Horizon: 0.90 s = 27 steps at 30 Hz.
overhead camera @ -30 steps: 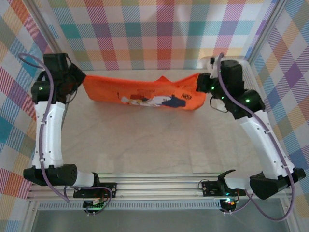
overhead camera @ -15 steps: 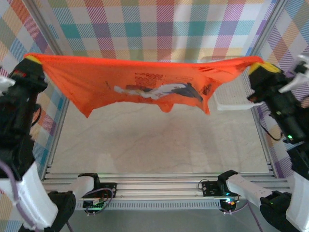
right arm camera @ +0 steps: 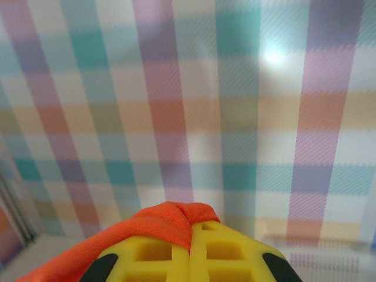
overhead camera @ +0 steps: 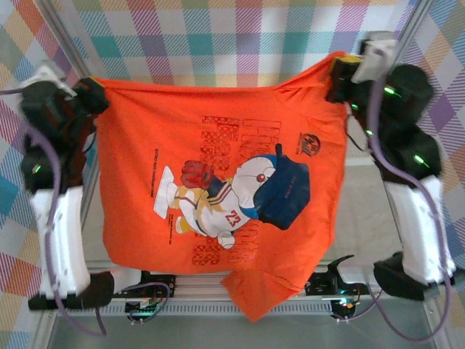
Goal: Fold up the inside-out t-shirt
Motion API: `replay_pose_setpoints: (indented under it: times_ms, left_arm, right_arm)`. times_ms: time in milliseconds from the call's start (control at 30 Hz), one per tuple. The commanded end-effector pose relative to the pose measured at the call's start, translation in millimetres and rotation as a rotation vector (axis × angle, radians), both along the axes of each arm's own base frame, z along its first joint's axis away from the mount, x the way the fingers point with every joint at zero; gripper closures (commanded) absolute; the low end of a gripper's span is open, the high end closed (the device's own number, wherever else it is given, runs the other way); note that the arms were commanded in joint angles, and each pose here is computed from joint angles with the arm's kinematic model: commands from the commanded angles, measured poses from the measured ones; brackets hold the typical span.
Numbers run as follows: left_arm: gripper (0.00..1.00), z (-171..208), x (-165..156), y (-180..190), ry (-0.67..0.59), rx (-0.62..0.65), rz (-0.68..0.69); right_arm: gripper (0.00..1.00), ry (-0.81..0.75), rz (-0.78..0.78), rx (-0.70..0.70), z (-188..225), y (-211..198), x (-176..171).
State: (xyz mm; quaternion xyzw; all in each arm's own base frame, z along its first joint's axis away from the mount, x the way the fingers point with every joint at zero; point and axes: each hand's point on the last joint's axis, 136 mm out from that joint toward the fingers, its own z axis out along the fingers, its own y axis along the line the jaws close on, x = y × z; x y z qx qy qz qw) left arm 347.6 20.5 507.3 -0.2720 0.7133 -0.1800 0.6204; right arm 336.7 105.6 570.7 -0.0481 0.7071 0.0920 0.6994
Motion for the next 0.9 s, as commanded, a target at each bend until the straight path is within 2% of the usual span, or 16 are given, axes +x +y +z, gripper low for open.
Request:
replay_pose_setpoints:
  times_ms: [0,233,400,500,633,867]
  left_arm:
    - [1.0,-57.9,47.8,8.3,0.1,-0.002,0.016]
    - [1.0,-213.8,137.2,11.1,0.381,-0.056,0.019]
    - [1.0,-331.7,191.1,10.5,0.601,-0.08,0.011]
    - [1.0,-379.8,216.0,6.4,0.71,-0.096,-0.013]
    - [1.0,-416.1,239.2,6.6,0.78,-0.106,-0.013]
    - [1.0,-424.6,265.4,11.0,0.79,-0.096,-0.002]
  right_arm:
    - [1.0,0.033,-0.07,-0.044,-27.9,-1.0,46.6]
    - [1.0,0.308,-0.082,-0.06,-169.4,27.1,167.6]
    - [1.0,0.497,-0.139,-0.111,-285.7,35.3,232.3]
    - [1.0,0.566,-0.162,-0.123,-334.9,38.5,258.6]
    - [1.0,0.585,-0.209,-0.102,-360.5,34.3,286.6]
    - [1.0,0.564,-0.236,-0.039,-376.2,33.5,322.4]
